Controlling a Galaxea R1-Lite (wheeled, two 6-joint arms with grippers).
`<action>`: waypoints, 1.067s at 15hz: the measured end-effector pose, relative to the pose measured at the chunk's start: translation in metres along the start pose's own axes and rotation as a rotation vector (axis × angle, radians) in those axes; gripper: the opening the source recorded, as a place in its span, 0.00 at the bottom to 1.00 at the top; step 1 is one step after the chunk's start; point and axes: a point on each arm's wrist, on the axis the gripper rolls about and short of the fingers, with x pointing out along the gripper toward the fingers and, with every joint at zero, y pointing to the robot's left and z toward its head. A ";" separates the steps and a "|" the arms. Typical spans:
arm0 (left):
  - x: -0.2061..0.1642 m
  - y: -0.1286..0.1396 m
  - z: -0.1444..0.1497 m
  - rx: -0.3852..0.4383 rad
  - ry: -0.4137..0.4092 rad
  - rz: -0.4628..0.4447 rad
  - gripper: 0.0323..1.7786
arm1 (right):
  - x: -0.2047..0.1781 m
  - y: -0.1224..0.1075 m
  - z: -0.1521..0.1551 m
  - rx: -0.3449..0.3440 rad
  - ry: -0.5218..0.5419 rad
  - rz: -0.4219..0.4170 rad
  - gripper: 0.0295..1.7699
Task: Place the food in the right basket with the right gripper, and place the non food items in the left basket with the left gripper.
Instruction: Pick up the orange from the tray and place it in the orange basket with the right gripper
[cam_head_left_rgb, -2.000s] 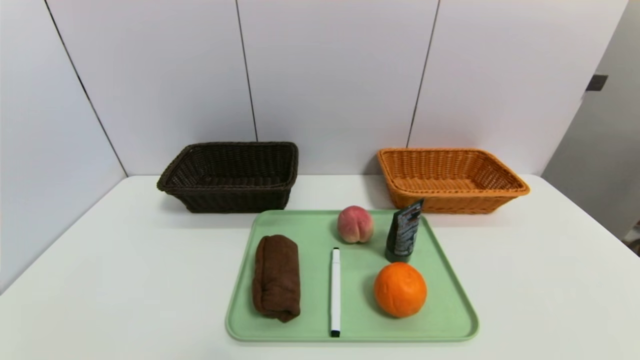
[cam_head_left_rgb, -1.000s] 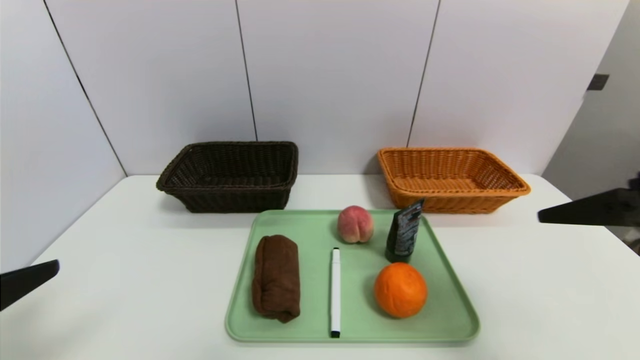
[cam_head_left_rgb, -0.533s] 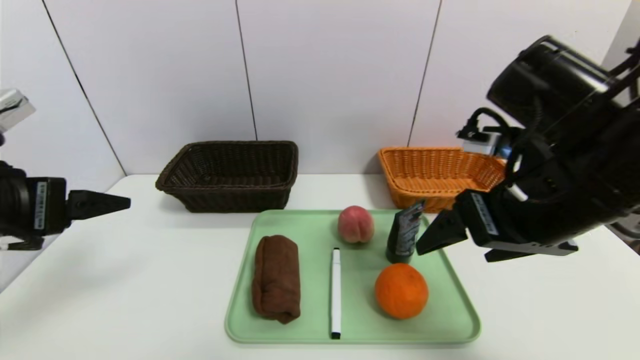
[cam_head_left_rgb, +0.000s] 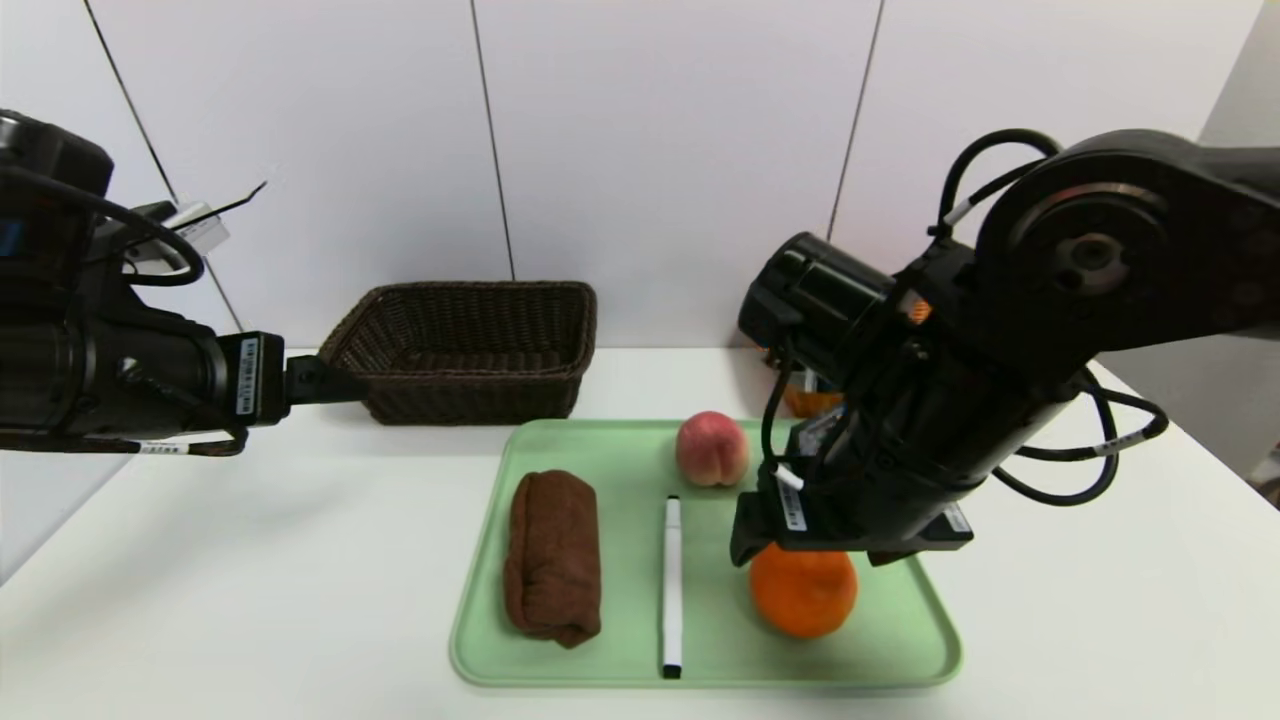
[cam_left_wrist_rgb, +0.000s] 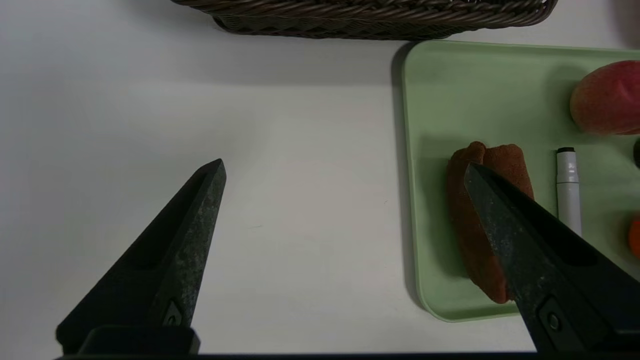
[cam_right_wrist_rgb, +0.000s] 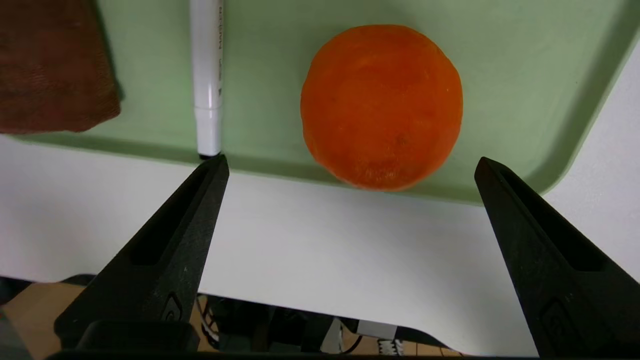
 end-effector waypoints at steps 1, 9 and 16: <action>0.002 -0.003 0.000 0.006 0.006 -0.007 0.95 | 0.005 0.000 0.002 0.001 -0.001 -0.024 0.96; 0.010 -0.009 0.008 0.015 0.010 -0.024 0.95 | 0.037 0.004 0.010 0.014 0.065 -0.076 0.96; 0.010 -0.009 0.009 0.014 0.008 -0.024 0.95 | 0.054 0.001 0.016 0.032 0.103 -0.099 0.91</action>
